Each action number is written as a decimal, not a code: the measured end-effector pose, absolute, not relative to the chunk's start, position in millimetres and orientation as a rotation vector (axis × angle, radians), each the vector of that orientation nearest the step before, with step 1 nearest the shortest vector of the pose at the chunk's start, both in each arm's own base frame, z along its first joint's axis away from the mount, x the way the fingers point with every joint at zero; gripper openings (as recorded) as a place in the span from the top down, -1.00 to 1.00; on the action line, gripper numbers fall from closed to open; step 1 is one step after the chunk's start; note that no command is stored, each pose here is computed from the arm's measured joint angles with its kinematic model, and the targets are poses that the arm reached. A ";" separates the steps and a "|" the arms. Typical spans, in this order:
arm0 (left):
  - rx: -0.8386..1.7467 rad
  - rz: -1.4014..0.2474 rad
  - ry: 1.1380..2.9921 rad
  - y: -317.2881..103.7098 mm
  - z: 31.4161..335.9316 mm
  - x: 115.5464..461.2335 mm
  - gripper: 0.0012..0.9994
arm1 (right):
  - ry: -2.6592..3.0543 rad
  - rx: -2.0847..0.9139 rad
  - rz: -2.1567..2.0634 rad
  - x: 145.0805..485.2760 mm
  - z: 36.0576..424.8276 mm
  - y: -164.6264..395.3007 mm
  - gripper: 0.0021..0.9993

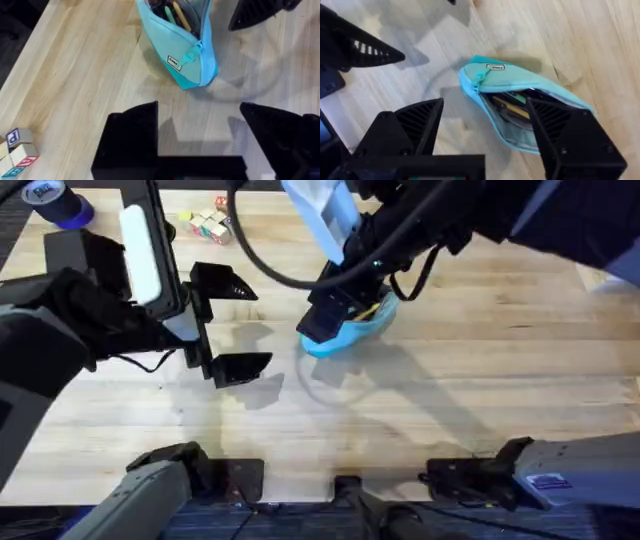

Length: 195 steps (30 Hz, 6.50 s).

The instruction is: Unzip the bag, pick up the pens from the table one at a time and place them inside, then zip the bag closed.

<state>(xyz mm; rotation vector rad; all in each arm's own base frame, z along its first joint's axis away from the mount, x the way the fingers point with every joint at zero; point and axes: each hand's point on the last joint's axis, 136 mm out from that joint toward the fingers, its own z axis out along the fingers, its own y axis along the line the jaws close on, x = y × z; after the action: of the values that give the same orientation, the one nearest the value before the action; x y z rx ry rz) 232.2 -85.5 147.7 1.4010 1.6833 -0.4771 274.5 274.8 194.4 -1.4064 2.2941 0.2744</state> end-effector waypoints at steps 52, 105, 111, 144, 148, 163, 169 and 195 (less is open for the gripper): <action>1.396 -0.502 1.701 -86.5 146.3 228.0 -0.99 | 2.369 -1.644 0.261 278.1 104.6 302.5 0.94; 1.214 -0.928 1.635 -120.4 107.5 269.5 -0.99 | 2.327 -1.323 0.307 322.9 148.6 297.6 0.94; 1.188 -0.986 1.600 -130.1 101.5 280.4 -0.99 | 2.326 -1.323 0.307 323.1 148.7 297.7 0.94; 1.183 -1.003 1.690 -161.3 85.5 303.8 0.91 | 2.319 -1.299 0.315 329.7 150.8 295.8 0.94; 1.182 -1.004 1.691 -161.4 85.5 303.9 0.91 | 2.352 -1.254 0.324 338.1 150.0 282.7 0.95; 1.189 -0.997 1.683 -162.7 85.9 304.7 0.91 | 2.523 -0.973 0.393 375.7 146.6 201.9 0.94; 1.189 -0.996 1.684 -162.6 85.8 304.7 0.91 | 2.563 -0.881 0.367 386.6 145.1 173.1 0.94; 1.186 -1.006 1.693 -162.7 85.0 303.2 0.92 | 2.644 -0.569 0.414 421.6 127.4 86.2 0.58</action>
<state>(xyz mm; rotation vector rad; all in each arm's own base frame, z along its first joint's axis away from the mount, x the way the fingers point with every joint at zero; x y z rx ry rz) 303.2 -162.7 85.0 1.1857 1.6928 -1.0058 421.6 86.2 127.4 -0.5688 2.6441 0.4140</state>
